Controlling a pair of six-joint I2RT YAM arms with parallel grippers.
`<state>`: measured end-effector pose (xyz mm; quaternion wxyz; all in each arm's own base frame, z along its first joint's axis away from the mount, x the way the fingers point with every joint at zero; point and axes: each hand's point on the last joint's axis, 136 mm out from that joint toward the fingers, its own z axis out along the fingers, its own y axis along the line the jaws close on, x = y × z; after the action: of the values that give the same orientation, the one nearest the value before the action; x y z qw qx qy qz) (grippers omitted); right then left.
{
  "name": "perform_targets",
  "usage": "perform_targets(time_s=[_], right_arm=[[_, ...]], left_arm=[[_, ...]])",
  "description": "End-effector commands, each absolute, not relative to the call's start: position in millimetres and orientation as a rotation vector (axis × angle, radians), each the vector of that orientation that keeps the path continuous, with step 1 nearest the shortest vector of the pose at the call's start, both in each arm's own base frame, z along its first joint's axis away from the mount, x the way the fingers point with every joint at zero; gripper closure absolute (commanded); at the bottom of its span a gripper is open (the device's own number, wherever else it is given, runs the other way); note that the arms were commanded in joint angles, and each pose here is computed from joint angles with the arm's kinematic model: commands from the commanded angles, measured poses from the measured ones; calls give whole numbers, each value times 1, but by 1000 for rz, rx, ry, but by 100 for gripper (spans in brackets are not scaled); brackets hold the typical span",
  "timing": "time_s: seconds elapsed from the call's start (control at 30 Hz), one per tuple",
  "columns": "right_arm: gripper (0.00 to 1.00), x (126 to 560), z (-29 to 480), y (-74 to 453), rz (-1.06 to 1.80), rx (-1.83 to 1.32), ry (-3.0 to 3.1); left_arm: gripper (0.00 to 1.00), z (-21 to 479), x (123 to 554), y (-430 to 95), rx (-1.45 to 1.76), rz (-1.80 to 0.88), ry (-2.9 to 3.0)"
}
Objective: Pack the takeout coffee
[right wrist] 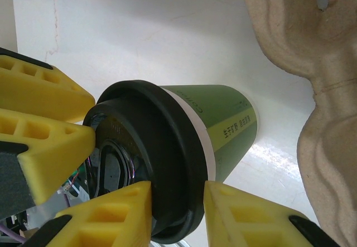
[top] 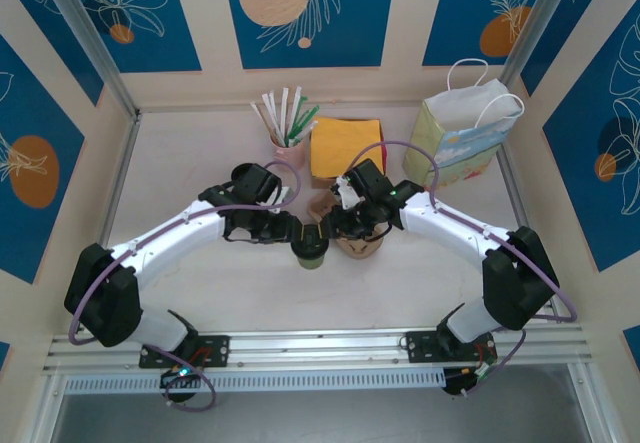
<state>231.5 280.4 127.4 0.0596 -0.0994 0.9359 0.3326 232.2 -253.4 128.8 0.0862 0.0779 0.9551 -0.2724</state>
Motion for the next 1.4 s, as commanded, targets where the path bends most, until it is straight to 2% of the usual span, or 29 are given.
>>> perform_targets(time_s=[0.0,0.57,0.83,0.97,1.13,1.37], right_arm=[[71,203,66,250,781,-219,3074],[72,192,47,240,672,-204,3167],[72,208,79,252,713,-268,3068],[65,217,104,262,770,-308,2996],[51,220,133,272,863,-347,2907],[48,210,144,278,937,-386,2873]], left_arm=[[65,93,208,-232,244,-640,3013],[65,91,205,-232,270,-617,3018],[66,93,205,-233,274,-616,3014],[66,96,206,-233,276,-612,3009],[65,96,206,-233,273,-611,3008],[66,95,206,-233,274,-612,3010]])
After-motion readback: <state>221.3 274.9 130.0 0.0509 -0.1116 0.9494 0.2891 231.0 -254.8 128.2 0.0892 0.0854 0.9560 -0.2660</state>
